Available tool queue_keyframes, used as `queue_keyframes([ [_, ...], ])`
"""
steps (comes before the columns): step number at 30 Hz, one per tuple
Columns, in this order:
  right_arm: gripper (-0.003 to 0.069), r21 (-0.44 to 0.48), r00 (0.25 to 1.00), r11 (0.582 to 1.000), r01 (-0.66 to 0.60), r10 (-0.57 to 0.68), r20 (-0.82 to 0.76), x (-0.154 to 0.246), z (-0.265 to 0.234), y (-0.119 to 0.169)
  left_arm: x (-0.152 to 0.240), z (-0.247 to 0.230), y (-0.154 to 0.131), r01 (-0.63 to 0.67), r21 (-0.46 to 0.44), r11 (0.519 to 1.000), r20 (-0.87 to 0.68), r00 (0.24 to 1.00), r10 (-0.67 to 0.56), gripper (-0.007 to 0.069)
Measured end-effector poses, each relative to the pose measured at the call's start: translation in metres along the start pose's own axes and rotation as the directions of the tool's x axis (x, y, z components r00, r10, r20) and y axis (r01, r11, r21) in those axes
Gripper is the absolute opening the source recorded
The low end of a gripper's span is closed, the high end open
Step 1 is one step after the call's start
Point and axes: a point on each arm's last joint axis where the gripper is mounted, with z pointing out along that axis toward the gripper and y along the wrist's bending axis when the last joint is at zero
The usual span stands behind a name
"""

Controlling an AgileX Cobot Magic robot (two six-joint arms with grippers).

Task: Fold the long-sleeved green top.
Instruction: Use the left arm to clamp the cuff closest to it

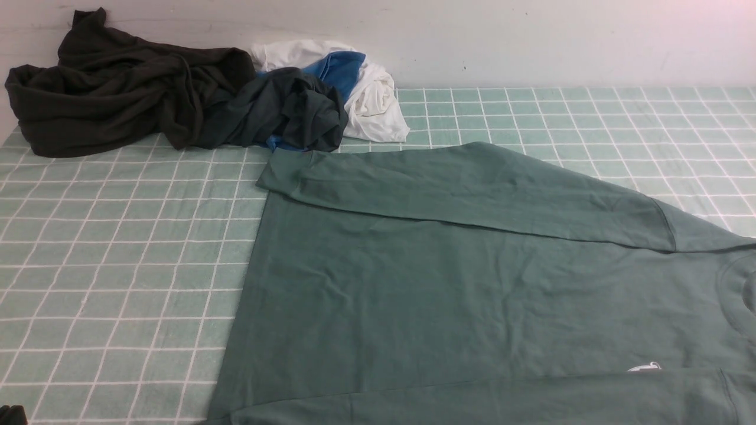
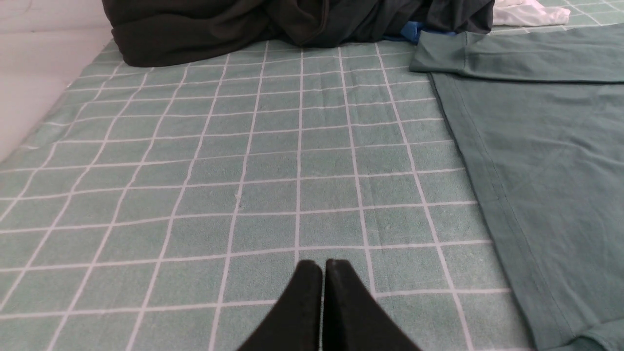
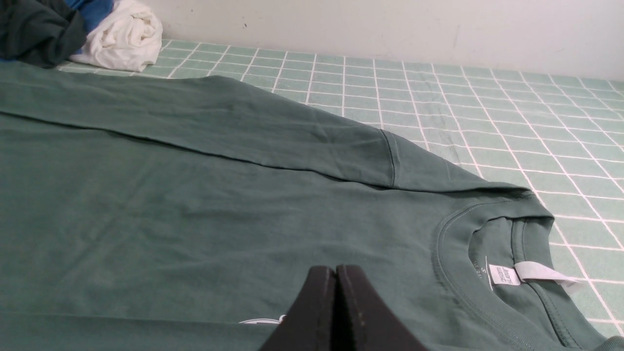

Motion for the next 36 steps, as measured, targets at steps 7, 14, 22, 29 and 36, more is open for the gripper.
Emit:
queue_keyframes([
  [7,-0.0014,-0.022,0.997,0.996,-0.081,0.081,-0.002,0.000,0.000,0.002,0.000,0.000,-0.001,0.027,0.009,1.000,0.001,1.000,-0.027,-0.0003],
  [14,-0.0014,-0.077,0.958,0.955,-0.288,0.288,-0.015,-0.001,0.000,0.007,-0.003,0.000,-0.009,0.447,0.113,0.888,-0.003,0.893,-0.449,-0.0003],
  [22,-0.0014,-0.200,0.562,0.537,-0.820,0.821,-0.102,-0.010,-0.002,0.018,-0.009,-0.001,-0.017,0.812,0.208,0.545,-0.087,0.571,-0.817,-0.0003],
  [29,-0.0014,-0.223,0.464,0.443,-0.868,0.884,-0.052,-0.016,-0.002,0.014,-0.011,-0.002,-0.017,0.827,0.217,0.519,-0.079,0.544,-0.835,-0.0003],
  [36,-0.0014,-0.253,0.699,0.678,-0.690,0.715,0.013,-0.027,-0.006,0.015,-0.046,-0.017,-0.019,0.668,0.304,0.680,-0.013,0.716,-0.698,-0.0003],
])
